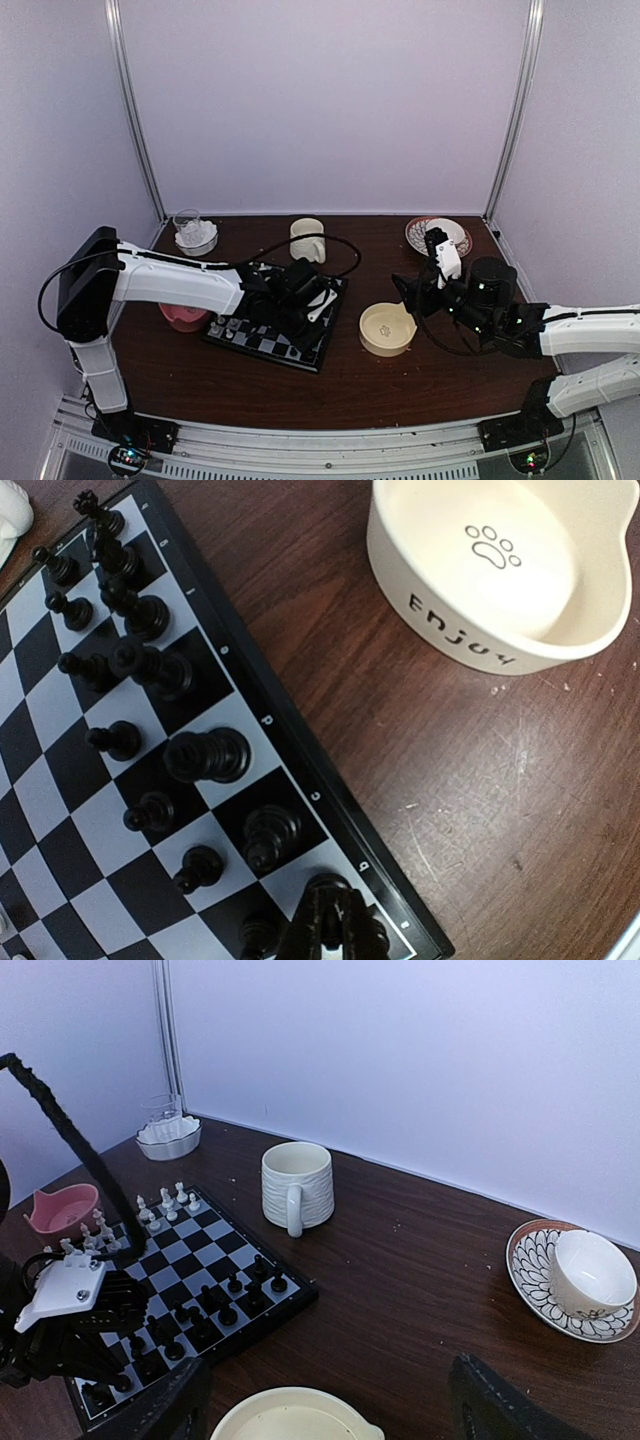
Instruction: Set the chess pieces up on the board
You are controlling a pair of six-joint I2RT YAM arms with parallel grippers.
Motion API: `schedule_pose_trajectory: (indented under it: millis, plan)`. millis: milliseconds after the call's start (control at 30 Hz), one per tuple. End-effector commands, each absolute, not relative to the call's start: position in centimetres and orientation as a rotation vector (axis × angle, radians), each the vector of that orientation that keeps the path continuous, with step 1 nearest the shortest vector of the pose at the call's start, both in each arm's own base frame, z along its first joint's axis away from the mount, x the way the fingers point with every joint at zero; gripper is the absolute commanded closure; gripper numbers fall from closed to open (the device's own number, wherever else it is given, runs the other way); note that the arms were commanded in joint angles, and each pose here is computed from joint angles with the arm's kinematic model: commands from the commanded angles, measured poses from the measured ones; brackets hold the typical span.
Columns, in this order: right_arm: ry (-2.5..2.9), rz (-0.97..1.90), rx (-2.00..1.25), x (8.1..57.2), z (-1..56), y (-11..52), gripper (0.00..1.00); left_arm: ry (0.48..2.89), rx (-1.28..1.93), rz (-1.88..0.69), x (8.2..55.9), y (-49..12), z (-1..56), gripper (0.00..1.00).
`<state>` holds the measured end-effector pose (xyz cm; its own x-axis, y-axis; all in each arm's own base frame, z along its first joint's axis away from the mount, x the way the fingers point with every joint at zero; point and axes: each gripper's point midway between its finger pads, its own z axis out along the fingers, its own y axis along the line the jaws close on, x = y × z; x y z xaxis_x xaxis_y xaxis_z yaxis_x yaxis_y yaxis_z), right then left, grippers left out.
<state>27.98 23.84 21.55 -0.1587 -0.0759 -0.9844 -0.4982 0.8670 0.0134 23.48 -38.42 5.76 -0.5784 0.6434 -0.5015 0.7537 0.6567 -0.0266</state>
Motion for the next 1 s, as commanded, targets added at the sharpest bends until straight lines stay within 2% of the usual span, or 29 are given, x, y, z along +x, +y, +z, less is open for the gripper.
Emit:
schedule_pose_trajectory:
  millis: [0, 433, 700, 867, 967]
  plan:
    - [1.682, 0.402, -0.441, 27.9, 22.2, 23.6, 0.15, 2.398, 1.098, -0.307, 23.9, -39.0, 6.3, 0.95]
    - [1.684, 0.403, -0.445, 27.9, 22.1, 23.7, 0.15, 2.410, 1.114, -0.332, 23.6, -39.3, 6.2, 0.84]
    - [1.681, 0.407, -0.446, 27.8, 22.2, 23.7, 0.15, 2.402, 1.106, -0.331, 23.7, -39.2, 6.7, 0.83]
    - [1.679, 0.410, -0.461, 27.8, 22.1, 23.9, 0.15, 2.357, 1.114, -0.383, 23.3, -39.4, 8.4, 0.70]
    - [1.680, 0.413, -0.477, 27.7, 22.1, 24.2, 0.15, 2.308, 1.098, -0.395, 23.4, -39.0, 10.1, 0.65]
